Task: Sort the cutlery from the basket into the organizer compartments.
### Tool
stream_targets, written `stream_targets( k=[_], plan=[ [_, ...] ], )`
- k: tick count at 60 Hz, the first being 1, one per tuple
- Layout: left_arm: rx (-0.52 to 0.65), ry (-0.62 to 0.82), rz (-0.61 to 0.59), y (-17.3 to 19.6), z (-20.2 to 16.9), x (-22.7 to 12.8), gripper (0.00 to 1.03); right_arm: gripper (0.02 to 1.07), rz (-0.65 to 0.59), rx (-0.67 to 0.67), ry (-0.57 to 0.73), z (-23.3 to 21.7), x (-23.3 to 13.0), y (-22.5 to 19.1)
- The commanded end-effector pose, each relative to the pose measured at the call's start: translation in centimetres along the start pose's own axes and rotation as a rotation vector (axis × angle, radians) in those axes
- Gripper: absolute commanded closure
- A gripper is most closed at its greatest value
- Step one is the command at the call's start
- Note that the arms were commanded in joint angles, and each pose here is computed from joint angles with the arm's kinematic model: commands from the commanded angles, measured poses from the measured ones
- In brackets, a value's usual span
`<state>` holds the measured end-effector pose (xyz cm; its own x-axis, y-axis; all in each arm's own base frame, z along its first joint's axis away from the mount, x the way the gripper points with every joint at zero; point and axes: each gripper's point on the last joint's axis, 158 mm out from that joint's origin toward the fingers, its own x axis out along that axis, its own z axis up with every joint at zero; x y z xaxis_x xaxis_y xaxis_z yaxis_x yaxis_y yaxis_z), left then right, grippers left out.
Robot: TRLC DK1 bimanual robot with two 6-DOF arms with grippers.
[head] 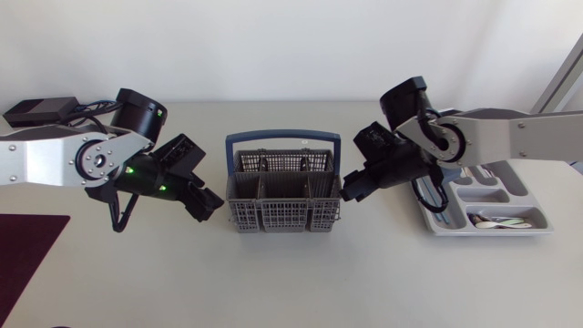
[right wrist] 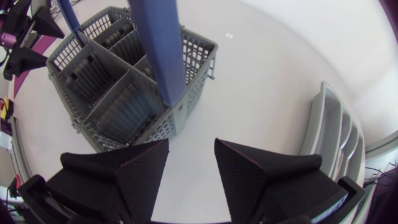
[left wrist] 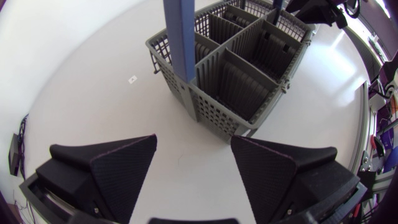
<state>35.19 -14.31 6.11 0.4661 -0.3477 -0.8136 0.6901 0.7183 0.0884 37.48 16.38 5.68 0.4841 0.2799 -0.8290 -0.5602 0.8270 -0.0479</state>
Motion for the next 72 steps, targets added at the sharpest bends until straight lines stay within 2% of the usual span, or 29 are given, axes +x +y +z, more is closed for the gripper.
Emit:
stream_targets(
  k=[1, 23, 39, 49, 55, 62, 72],
  plan=[
    [0.026, -0.027, -0.002, 0.3, 1.4, 0.3, 0.21, 0.52, -0.002, 0.018, 0.022, -0.3, 1.1, 0.7],
    [0.025, -0.022, -0.004, 0.6, 1.5, 1.2, 0.21, 0.52, -0.026, 0.014, 0.001, 1.1, 1.4, 1.5],
    [0.026, -0.032, -0.004, 0.4, 1.6, 0.7, 0.21, 0.51, -0.096, 0.016, 0.012, 0.4, 1.2, 0.2],
    [0.015, -0.052, 0.019, 1.0, 1.4, -0.4, 0.2, 0.44, -0.132, 0.027, 0.002, -0.4, -0.2, -1.3],
    [0.015, -0.069, 0.029, 1.1, 1.7, -1.2, 0.19, 0.35, -0.15, 0.03, -0.011, -0.8, -1.5, -2.1],
    [0.019, -0.08, 0.033, 0.9, 1.7, -1.7, 0.19, 0.34, -0.161, 0.017, -0.02, -1.4, -2.7, -2.2],
    [0.007, -0.122, 0.078, 1.6, 1.5, -4.2, 0.15, 0.18, -0.2, 0.009, -0.056, -2.3, -5.3, -3.2]
  ],
)
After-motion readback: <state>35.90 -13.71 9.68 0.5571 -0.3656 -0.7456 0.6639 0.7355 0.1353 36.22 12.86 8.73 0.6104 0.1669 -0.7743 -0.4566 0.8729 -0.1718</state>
